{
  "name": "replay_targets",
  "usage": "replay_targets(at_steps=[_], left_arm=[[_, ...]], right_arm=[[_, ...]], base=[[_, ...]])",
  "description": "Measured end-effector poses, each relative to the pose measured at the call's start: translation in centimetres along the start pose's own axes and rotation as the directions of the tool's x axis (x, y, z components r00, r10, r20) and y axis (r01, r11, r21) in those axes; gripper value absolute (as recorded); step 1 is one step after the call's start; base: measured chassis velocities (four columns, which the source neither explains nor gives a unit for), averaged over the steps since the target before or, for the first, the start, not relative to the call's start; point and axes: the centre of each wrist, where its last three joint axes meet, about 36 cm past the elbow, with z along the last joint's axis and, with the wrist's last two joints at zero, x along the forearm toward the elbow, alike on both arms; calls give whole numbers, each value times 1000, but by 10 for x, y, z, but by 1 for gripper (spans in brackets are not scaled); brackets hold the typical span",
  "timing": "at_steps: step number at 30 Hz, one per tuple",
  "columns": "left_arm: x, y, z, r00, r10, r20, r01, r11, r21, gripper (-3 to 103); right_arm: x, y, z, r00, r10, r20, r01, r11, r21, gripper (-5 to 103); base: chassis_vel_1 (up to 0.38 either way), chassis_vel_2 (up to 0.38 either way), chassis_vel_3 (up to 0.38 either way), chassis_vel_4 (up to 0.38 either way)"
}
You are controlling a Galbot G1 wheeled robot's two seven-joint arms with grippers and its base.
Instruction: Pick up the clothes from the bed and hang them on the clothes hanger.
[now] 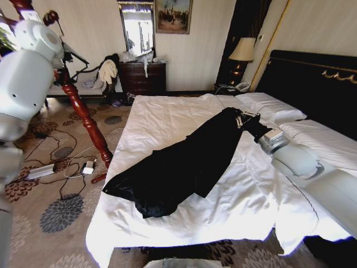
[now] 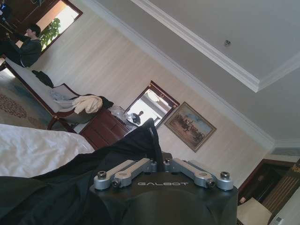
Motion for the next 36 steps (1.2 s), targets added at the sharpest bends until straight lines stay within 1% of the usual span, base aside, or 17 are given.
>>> replay_targets(at_steps=[5,12,18,22,28,31,32,34,36], left_arm=[[2,-1,0,999,11,30,-11,1000,0,15],[9,-1,-3,996,33,82,-31,999,-18,15],[16,-1,-3,993,56,108,-53,998,-26,15],[17,-2,7,982,109,152,-97,992,-84,15],[14,-11,16,976,143,167,-125,986,-112,15],[15,-12,21,973,162,166,-143,982,-121,15],[17,-10,25,970,176,165,-157,980,-124,15],[21,-1,38,962,220,161,-197,969,-148,15],[25,9,56,946,282,160,-254,951,-177,15]], right_arm=[[0,1,0,1000,-3,13,3,1000,-12,0],[-1,2,-1,1000,-1,20,2,1000,-18,0],[0,3,0,1000,-1,19,1,1000,-21,0],[0,5,-1,1000,1,20,-1,1000,-25,0],[1,5,-3,1000,2,27,-2,1000,-27,0],[1,5,-3,1000,4,24,-3,1000,-27,0],[1,4,-3,1000,5,21,-5,1000,-26,0],[2,3,-1,1000,11,11,-11,1000,-23,0],[2,2,1,1000,13,6,-13,1000,-21,0]], base=[[0,0,0,0],[0,0,0,0],[0,0,0,0],[0,0,0,0],[0,0,0,0],[0,0,0,0],[0,0,0,0],[0,0,0,0],[0,0,0,0]])
